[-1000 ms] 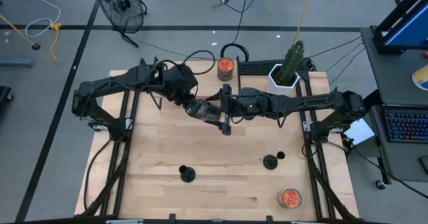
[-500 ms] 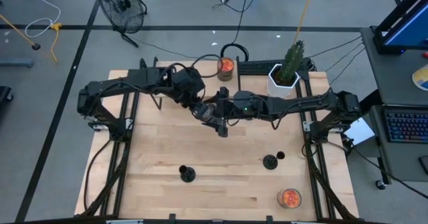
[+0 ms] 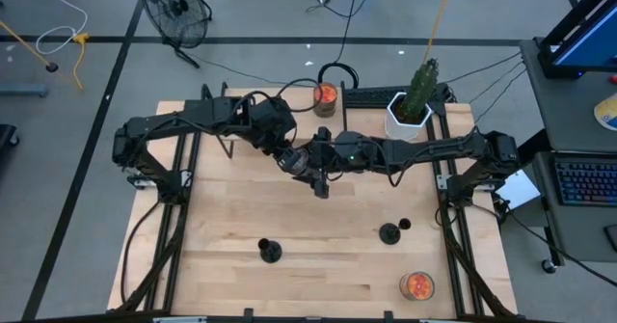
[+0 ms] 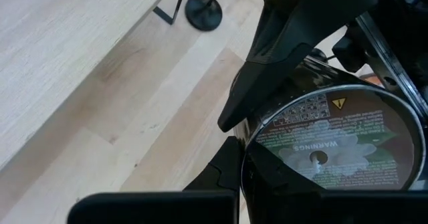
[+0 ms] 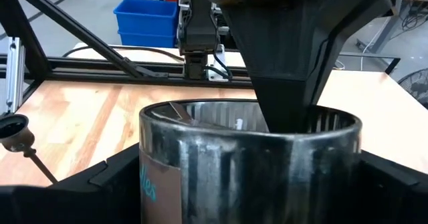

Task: Pick & Place candle stick holders
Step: Put the left silver scented candle on the shelf

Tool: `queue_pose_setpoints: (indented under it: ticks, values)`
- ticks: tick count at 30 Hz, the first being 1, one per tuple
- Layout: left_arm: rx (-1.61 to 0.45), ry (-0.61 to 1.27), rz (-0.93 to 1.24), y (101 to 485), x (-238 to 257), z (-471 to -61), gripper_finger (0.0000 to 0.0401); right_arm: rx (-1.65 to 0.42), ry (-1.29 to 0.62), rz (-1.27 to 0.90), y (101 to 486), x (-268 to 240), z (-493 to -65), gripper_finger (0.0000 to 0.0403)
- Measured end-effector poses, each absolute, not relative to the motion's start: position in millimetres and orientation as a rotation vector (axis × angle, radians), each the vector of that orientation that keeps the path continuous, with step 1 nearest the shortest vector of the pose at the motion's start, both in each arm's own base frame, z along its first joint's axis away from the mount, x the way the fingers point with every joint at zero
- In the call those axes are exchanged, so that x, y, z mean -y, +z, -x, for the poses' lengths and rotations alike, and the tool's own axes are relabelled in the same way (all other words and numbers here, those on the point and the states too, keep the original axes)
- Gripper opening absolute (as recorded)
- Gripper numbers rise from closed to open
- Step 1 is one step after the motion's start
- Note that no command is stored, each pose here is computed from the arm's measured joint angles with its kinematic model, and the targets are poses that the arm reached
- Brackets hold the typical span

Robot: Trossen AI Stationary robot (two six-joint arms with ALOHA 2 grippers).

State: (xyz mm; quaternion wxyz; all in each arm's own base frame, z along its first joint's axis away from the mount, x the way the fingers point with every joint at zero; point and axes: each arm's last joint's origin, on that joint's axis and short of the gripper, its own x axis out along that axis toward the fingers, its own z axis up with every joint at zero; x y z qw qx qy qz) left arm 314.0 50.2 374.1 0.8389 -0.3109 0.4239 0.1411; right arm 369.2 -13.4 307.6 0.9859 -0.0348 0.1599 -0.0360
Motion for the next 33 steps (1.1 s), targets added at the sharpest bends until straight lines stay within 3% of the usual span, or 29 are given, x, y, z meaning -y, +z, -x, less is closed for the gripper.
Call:
queue_pose_setpoints:
  ticks: [16, 33]
  values:
    - [-0.86, 0.299, 0.659, 376.2, -55.9, -315.4, 0.0038, -0.345, -0.119, 0.075, 305.7, 13.6, -368.3, 0.0351]
    - [-0.812, 0.267, 0.616, 394.4, -56.7, -296.2, 0.0128, -0.348, -0.202, -0.002, 304.5, 17.5, -367.8, 0.035]
